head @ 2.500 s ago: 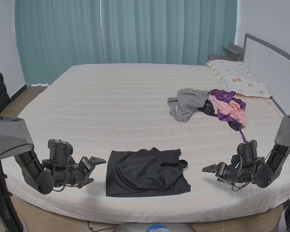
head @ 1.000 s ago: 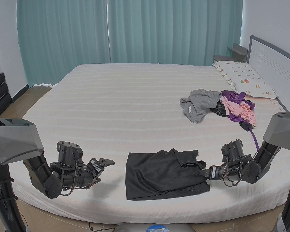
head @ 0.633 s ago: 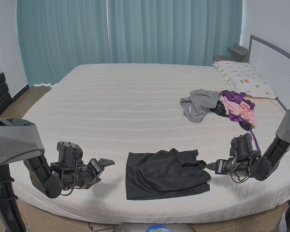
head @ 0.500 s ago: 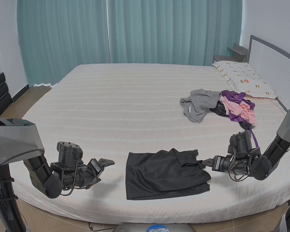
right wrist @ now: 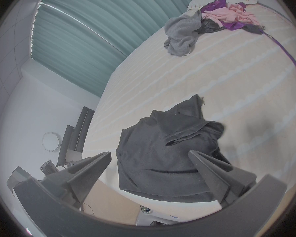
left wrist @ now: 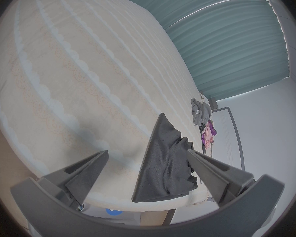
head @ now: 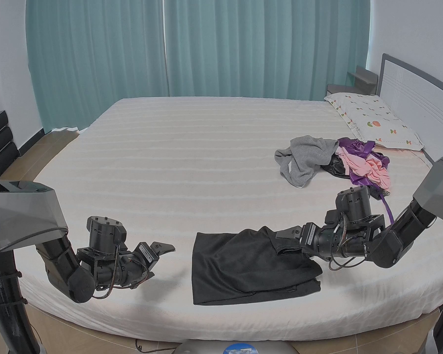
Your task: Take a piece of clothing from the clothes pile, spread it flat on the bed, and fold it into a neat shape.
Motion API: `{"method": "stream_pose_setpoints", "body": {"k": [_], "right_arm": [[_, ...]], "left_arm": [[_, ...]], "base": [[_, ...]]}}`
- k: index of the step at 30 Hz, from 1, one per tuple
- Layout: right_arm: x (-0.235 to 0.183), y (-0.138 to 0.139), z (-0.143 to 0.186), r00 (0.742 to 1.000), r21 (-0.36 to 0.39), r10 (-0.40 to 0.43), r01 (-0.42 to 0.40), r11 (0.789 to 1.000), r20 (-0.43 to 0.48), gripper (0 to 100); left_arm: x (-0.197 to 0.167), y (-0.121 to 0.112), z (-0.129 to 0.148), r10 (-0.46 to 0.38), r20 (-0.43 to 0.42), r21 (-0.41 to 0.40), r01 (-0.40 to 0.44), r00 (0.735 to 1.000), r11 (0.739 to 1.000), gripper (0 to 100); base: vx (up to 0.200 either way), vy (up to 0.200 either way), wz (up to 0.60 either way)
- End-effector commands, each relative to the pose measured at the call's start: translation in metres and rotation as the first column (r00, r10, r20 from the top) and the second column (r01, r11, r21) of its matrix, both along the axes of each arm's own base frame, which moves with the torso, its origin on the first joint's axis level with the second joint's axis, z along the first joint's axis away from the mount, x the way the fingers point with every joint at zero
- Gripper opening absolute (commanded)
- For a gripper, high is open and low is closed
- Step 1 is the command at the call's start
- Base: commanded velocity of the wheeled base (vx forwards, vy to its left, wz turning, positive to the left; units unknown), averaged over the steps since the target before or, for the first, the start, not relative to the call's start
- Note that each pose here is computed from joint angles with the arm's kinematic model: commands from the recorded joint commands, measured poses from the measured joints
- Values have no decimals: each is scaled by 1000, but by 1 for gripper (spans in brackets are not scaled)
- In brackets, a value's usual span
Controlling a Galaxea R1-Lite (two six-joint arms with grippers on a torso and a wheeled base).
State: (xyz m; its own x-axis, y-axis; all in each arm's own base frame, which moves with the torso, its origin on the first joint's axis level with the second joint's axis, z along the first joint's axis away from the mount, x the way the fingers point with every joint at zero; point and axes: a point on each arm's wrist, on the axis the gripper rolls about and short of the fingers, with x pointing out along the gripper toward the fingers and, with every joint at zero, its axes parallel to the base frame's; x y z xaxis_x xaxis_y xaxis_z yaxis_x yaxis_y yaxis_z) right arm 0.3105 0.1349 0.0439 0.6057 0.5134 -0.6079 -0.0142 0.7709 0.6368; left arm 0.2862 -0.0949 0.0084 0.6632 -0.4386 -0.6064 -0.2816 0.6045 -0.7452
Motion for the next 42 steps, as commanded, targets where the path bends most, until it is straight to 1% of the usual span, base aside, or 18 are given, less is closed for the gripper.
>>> {"method": "stream_pose_setpoints", "body": {"k": [1,3,6,10,13,20,24,25,26,28,30,31,32,35,39,42], "right_arm": [[6,13,-18,999,-2,34,-34,999,-40,100],[6,21,-30,997,-16,58,-59,998,-59,100],[16,34,-30,996,-8,80,-80,997,-35,100],[25,50,-39,993,-22,109,-110,994,-52,100],[29,56,-44,991,-32,116,-118,992,-71,100],[42,57,-47,992,-33,105,-107,994,-65,100],[50,54,-48,996,-37,78,-80,996,-52,100],[61,46,-48,999,-54,25,-27,998,-28,100],[66,43,-48,1000,-61,1,-2,998,-18,100],[72,37,-47,1000,-60,-24,23,998,-5,100],[79,26,-42,998,-53,-62,63,997,17,100],[80,26,-42,998,-52,-64,64,997,18,100],[87,16,-38,995,-49,-97,99,994,35,100],[100,-2,-37,985,-57,-163,166,985,60,100],[110,-20,-40,977,-49,-203,206,977,62,100],[110,-23,-41,978,-41,-200,203,978,68,100]], "left_arm": [[-1,0,-1,1,-4,2,-1,1000,1000,100],[0,0,-1,2,-3,3,-2,1000,1000,100],[0,0,-1,13,-1,12,-13,1000,1000,100],[-1,-3,-3,8,-4,17,-8,1000,1000,100],[0,-3,-3,17,1,25,-17,1000,1000,100],[0,-4,-5,19,-3,30,-19,1000,999,100],[1,-5,-5,18,-1,29,-18,1000,999,100],[1,-4,-5,19,-1,29,-19,1000,999,100],[1,-5,-5,18,-1,29,-18,1000,999,100],[1,-5,-5,18,-1,29,-18,1000,999,100],[0,-4,-5,18,-3,30,-18,1000,999,100],[0,-4,-5,18,-3,30,-18,1000,999,100],[0,-4,-5,19,-3,30,-19,1000,999,100],[0,-4,-5,18,-3,30,-18,1000,999,100],[0,-4,-5,18,-4,30,-17,1000,999,100],[0,-4,-5,18,-5,31,-17,1000,999,100]], "base": [[0,0,0],[0,0,0],[0,0,0],[0,0,0],[0,0,0],[0,0,0],[0,0,0],[0,0,0],[0,0,0],[0,0,0],[0,0,0],[0,0,0],[0,0,0],[0,0,0],[0,0,0],[0,0,0]]}}
